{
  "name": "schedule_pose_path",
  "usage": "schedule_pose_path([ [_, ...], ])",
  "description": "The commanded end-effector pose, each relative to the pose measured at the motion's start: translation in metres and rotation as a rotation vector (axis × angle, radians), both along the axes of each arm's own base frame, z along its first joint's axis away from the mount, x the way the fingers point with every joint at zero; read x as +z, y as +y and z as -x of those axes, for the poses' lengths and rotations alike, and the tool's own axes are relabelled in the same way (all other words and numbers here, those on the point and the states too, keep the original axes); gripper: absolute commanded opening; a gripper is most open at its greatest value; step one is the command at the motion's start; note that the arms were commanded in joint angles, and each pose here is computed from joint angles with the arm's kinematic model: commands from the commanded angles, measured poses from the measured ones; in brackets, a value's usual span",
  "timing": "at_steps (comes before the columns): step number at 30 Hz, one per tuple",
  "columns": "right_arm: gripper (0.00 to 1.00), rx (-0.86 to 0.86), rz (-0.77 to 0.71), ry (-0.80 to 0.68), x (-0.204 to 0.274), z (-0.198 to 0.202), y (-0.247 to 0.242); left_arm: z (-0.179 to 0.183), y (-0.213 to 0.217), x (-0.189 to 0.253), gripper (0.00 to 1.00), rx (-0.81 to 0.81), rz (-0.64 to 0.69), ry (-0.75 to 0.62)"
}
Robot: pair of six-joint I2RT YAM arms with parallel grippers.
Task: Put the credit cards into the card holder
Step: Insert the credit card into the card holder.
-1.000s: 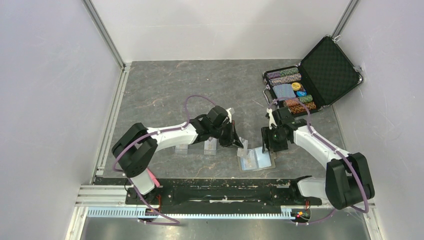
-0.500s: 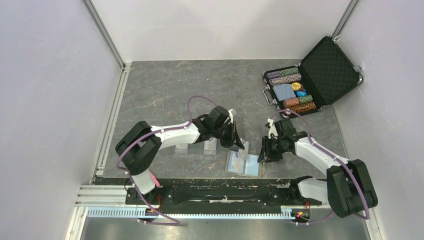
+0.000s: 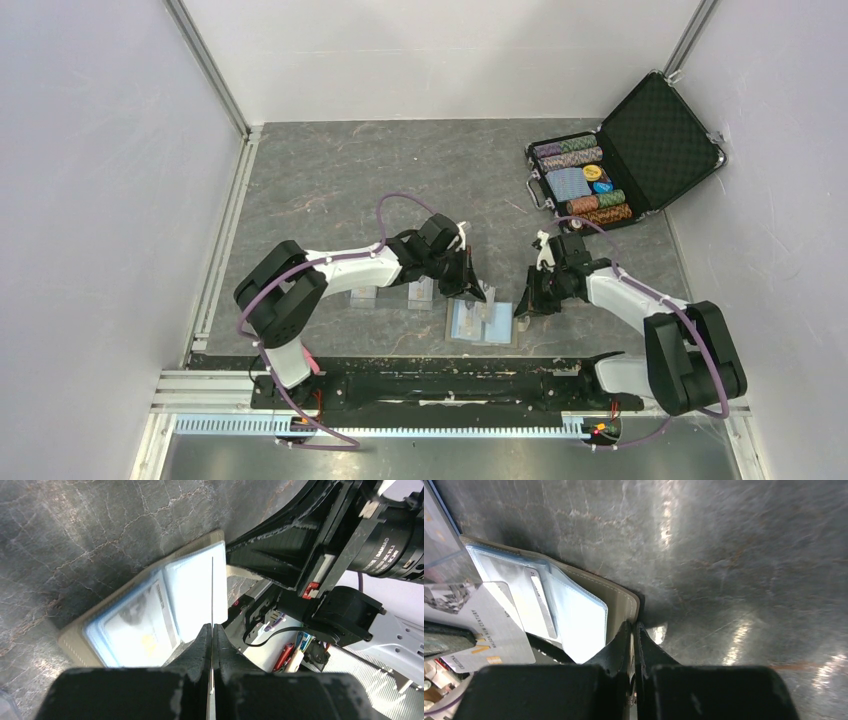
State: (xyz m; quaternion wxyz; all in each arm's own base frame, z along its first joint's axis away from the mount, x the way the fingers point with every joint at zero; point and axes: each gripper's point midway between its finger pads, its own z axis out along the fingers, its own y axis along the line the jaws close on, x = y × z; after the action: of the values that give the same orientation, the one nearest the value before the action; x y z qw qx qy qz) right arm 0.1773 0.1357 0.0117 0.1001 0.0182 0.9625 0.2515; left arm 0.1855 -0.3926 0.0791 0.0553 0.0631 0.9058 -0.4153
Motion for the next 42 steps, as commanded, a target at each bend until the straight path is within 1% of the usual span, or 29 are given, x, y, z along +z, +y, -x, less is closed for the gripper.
schedule_pose_path([
  [1, 0.00, -0.055, 0.032, -0.082, 0.007, -0.031, -0.011, -0.001, 0.005, 0.006, 0.02, -0.025, 0.008, -0.043],
  [8, 0.00, -0.088, 0.003, -0.117, 0.015, -0.038, -0.019, 0.004, 0.009, 0.002, 0.02, -0.010, 0.017, -0.038],
  [9, 0.02, -0.083, -0.004, -0.121, 0.016, -0.038, -0.018, 0.004, 0.009, 0.000, 0.02, -0.009, 0.018, -0.039],
  [10, 0.09, -0.076, -0.012, -0.127, 0.018, -0.039, -0.017, 0.004, 0.009, -0.001, 0.02, -0.011, 0.021, -0.039],
  [11, 0.20, -0.069, -0.014, -0.130, 0.020, -0.039, -0.016, 0.003, 0.008, -0.002, 0.02, -0.013, 0.024, -0.042],
  [12, 0.28, -0.068, -0.011, -0.133, 0.021, -0.039, -0.017, 0.003, 0.008, -0.003, 0.02, -0.015, 0.025, -0.045],
  [14, 0.40, -0.066, -0.011, -0.149, 0.025, -0.040, -0.018, 0.004, 0.008, -0.005, 0.02, -0.021, 0.023, -0.043],
  [15, 0.45, -0.068, -0.014, -0.159, 0.027, -0.040, -0.019, 0.001, 0.004, -0.002, 0.02, -0.021, 0.043, -0.061],
  [16, 0.50, -0.062, -0.027, -0.168, 0.030, -0.040, -0.017, 0.000, 0.003, -0.001, 0.02, -0.023, 0.050, -0.066],
  [18, 0.55, -0.052, -0.045, -0.178, 0.034, -0.039, -0.015, -0.002, 0.000, 0.000, 0.02, -0.026, 0.064, -0.074],
  [19, 0.55, -0.049, -0.051, -0.175, 0.035, -0.037, -0.015, -0.002, -0.001, 0.000, 0.02, -0.027, 0.068, -0.075],
  [24, 0.54, -0.028, -0.050, -0.153, 0.031, -0.025, -0.016, -0.004, -0.002, -0.009, 0.02, -0.032, 0.051, -0.068],
  [31, 0.44, -0.016, -0.027, -0.119, 0.019, -0.009, -0.021, -0.006, -0.003, -0.027, 0.02, -0.049, 0.018, -0.069],
  [35, 0.34, -0.023, -0.011, -0.085, 0.009, 0.001, -0.024, -0.006, -0.002, -0.036, 0.02, -0.054, 0.001, -0.062],
  [39, 0.20, -0.022, 0.014, -0.060, 0.001, 0.007, -0.028, -0.007, -0.002, -0.040, 0.02, -0.053, -0.001, -0.061],
  [40, 0.18, -0.021, 0.024, -0.057, 0.000, 0.008, -0.030, -0.007, -0.004, -0.039, 0.02, -0.052, 0.006, -0.061],
  [42, 0.10, -0.020, 0.029, -0.057, -0.001, 0.008, -0.031, -0.009, -0.007, -0.035, 0.02, -0.052, 0.021, -0.064],
])
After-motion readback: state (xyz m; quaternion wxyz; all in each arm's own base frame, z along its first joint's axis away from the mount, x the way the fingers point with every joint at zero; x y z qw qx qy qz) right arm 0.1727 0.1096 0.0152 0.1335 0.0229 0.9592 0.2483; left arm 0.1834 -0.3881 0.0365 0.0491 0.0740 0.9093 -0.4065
